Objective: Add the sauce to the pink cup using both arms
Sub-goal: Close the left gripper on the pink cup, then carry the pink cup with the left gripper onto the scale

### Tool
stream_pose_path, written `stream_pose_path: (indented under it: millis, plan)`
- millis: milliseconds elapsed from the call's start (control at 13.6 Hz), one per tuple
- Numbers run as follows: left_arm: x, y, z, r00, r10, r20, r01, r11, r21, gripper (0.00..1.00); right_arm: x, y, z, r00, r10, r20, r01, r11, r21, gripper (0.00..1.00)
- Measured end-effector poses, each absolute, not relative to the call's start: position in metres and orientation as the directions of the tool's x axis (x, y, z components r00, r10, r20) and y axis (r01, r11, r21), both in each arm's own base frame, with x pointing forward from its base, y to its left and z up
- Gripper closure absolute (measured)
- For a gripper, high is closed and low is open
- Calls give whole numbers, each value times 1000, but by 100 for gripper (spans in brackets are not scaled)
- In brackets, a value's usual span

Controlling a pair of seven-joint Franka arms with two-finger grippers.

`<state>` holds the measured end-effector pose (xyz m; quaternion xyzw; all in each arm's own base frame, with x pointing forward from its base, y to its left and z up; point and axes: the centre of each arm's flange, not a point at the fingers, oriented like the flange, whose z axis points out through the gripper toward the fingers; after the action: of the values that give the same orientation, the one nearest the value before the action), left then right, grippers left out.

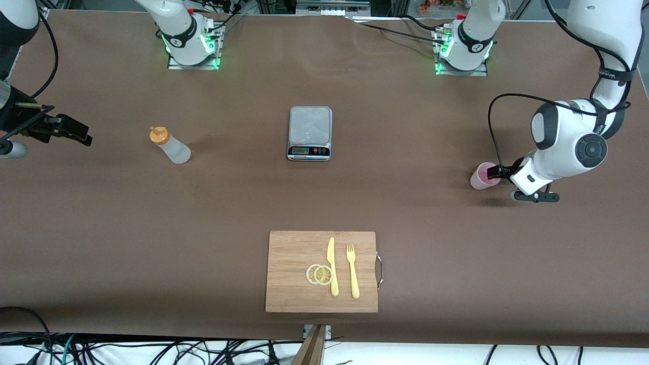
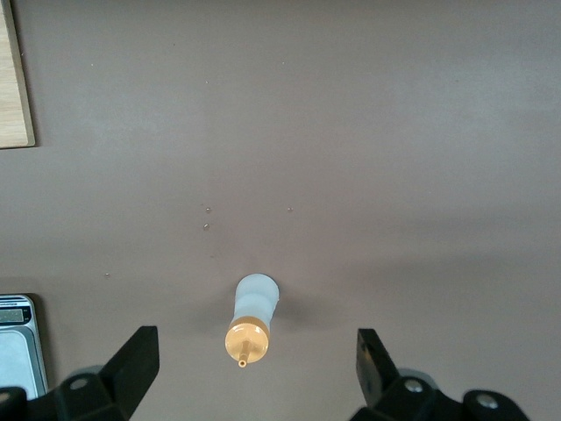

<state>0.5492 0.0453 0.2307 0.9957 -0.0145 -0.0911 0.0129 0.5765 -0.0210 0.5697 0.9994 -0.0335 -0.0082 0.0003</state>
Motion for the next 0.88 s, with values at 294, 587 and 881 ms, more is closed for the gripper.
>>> stream_pose_path:
  millis: [294,587,881]
  plan:
    - [543,44,224,980,-34,-198,-29,-999,31,4,576,-21,570,998,-67,-16,-67,-998,1,0]
    - [542,44,224,979,-36,-199,-30,-999,31,18,576,-21,570,998,-67,-16,-67,-998,1,0]
    - [543,43,224,980,-37,-196,-31,-999,31,62,576,-21,570,998,-67,-16,-67,-998,1,0]
